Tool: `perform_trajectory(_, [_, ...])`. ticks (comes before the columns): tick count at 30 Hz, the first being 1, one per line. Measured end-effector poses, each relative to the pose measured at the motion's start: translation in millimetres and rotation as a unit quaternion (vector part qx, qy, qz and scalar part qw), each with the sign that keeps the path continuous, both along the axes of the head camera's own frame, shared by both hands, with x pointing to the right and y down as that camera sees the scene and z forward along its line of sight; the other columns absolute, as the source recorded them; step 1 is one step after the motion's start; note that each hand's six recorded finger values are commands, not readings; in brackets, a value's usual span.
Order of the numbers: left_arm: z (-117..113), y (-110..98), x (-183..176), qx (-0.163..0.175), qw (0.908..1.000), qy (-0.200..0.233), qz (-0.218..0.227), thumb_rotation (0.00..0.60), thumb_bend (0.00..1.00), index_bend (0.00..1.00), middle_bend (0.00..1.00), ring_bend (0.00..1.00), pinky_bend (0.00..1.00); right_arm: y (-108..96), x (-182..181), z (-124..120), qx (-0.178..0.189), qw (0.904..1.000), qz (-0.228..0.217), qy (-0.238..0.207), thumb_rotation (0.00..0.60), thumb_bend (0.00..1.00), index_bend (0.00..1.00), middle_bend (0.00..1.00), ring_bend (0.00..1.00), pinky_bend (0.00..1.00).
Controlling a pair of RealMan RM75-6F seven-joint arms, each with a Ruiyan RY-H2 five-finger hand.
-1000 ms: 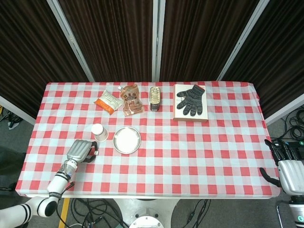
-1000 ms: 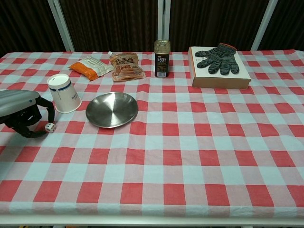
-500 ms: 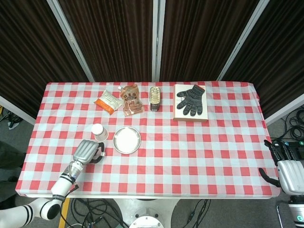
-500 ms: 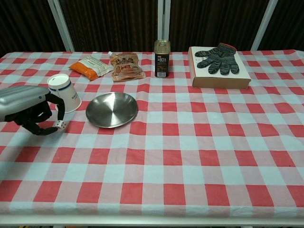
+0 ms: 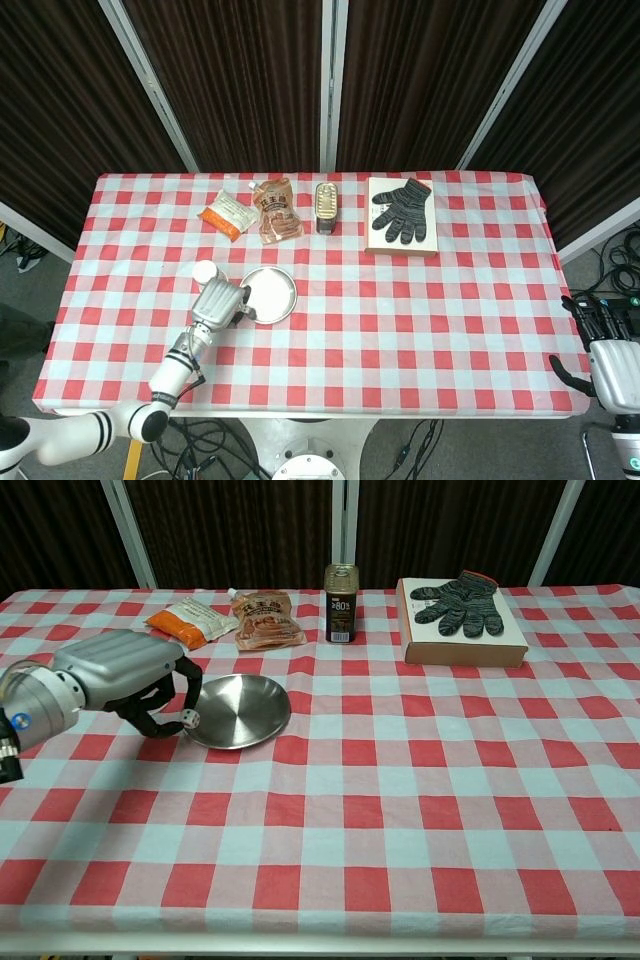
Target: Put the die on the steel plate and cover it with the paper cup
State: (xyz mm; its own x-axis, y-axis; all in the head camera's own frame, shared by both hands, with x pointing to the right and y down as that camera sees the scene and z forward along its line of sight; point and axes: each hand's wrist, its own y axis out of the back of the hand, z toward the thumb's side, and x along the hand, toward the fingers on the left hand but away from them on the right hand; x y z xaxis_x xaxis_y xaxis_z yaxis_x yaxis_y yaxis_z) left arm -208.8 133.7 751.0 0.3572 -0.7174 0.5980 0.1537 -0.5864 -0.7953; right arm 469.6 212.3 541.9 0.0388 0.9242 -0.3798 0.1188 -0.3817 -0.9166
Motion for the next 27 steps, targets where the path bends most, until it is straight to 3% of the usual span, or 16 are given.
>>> perform_trajectory(4, [3,-4,10,-0.002,1.0,-0.007,0.001,0.6,0.36,0.49,0.88,0.88,0.9,1,1,-1,0.0,1.0,0.002,0.001,0.6,0.2,0.01,0.18,0.0,0.1])
perform_trajectory(10, [-7,-7,14,0.016,0.9998,0.003,-0.012,0.6,0.18,0.38,0.87,0.87,0.9,0,0,-1,0.001,1.0,0.001,0.002,0.6,0.21,0.01,0.18,0.0,0.1])
perform_trajectory(16, [-35,-10,-6,0.031,0.9978,0.034,-0.048,0.6,0.17,0.38,0.83,0.83,0.88,-1,1,-2,0.004,1.0,0.001,0.003,0.6,0.21,0.01,0.18,0.0,0.1])
perform_trajectory(21, [-54,-18,-51,0.041,0.9888,0.069,-0.126,0.6,0.17,0.39,0.65,0.61,0.81,-2,2,-1,0.002,1.0,0.0,0.003,0.6,0.21,0.01,0.18,0.0,0.1])
perform_trajectory(24, [-59,-23,-77,0.042,0.9781,0.097,-0.18,0.6,0.16,0.38,0.48,0.43,0.67,-3,0,0,0.001,1.0,-0.002,0.001,0.6,0.21,0.01,0.18,0.0,0.1])
perform_trajectory(27, [-59,-27,-100,0.034,0.9646,0.127,-0.229,0.6,0.15,0.32,0.31,0.25,0.44,-4,-1,0,0.001,1.0,-0.005,0.0,0.6,0.21,0.01,0.18,0.0,0.1])
